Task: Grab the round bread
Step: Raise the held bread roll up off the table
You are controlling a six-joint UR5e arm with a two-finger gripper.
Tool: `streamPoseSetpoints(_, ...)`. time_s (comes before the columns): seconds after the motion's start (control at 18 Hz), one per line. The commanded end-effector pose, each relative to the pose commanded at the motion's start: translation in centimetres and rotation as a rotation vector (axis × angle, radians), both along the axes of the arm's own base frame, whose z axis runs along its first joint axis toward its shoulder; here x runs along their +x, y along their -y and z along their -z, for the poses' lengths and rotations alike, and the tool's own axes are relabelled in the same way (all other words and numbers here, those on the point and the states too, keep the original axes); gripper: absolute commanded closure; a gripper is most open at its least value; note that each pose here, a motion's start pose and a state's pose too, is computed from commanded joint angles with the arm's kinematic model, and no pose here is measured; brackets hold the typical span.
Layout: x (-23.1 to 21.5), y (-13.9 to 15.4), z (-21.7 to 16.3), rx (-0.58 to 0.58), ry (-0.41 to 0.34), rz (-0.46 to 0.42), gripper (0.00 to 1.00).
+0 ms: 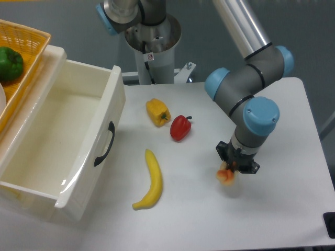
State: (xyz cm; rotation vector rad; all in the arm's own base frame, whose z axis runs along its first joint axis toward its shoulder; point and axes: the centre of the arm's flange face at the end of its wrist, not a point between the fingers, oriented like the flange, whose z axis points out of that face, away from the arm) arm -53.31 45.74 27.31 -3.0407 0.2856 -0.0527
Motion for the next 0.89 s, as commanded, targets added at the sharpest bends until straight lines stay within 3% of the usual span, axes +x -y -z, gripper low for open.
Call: streamPoseSetpoints(0.89, 1.3, -1.9, -6.2, 0.014, -0.076, 0.033, 1.0)
